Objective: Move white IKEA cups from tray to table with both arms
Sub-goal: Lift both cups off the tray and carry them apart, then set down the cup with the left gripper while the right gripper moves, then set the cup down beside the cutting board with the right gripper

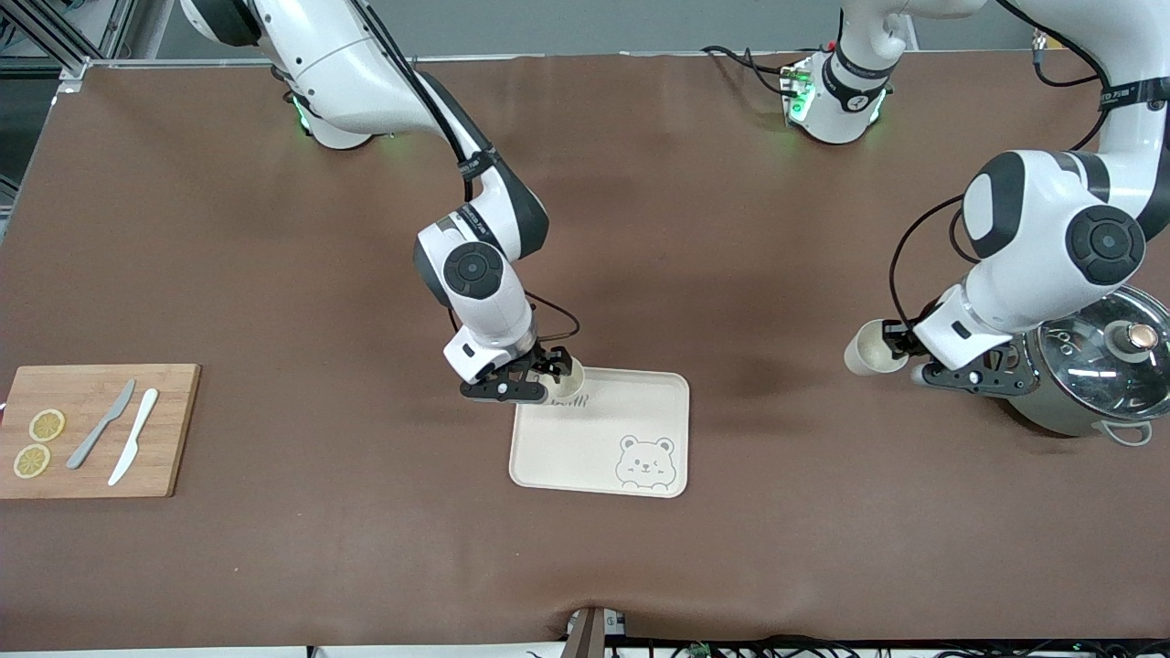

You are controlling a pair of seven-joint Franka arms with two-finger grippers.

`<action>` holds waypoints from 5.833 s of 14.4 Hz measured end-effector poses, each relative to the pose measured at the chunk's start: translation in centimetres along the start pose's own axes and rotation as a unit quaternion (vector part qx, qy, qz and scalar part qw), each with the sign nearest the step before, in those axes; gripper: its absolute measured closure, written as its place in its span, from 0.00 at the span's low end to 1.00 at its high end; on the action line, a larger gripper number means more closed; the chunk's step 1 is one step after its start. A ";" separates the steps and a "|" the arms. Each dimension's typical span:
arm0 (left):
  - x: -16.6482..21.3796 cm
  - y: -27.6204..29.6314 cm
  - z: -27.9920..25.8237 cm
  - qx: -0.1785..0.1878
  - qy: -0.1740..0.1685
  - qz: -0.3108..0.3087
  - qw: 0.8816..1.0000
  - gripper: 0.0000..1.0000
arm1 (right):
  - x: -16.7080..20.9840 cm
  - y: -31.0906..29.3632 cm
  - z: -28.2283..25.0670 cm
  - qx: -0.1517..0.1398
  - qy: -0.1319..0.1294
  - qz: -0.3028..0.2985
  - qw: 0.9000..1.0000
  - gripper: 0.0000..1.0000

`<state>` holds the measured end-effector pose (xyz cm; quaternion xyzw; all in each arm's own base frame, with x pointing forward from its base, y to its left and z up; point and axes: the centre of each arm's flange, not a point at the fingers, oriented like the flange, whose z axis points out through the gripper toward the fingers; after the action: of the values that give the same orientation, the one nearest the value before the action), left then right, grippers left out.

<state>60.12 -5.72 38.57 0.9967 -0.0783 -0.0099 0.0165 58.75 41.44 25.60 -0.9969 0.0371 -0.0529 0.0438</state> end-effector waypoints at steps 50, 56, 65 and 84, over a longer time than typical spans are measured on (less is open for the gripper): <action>4.4 -3.3 -5.0 -0.028 0.071 -0.033 0.997 0.00 | 5.0 21.5 -18.9 -0.024 -0.054 -0.178 0.982 0.97; 6.3 0.3 -8.2 -0.027 0.073 -0.037 0.996 0.00 | 4.4 34.8 -16.1 -0.021 -0.052 -0.233 0.971 0.97; 8.0 10.6 -6.6 -0.015 0.037 -0.055 0.998 0.00 | 4.0 43.2 -9.6 -0.037 -0.012 -0.294 0.955 0.97; 7.0 -3.2 -11.9 -0.003 0.054 -0.042 0.998 0.00 | 6.3 44.0 -3.8 -0.041 -0.017 -0.296 0.954 0.35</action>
<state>67.81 -3.27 50.27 0.9982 -0.0351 0.0425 0.0231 61.57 -3.09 26.02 -0.9649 -0.2583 -0.0453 -0.0144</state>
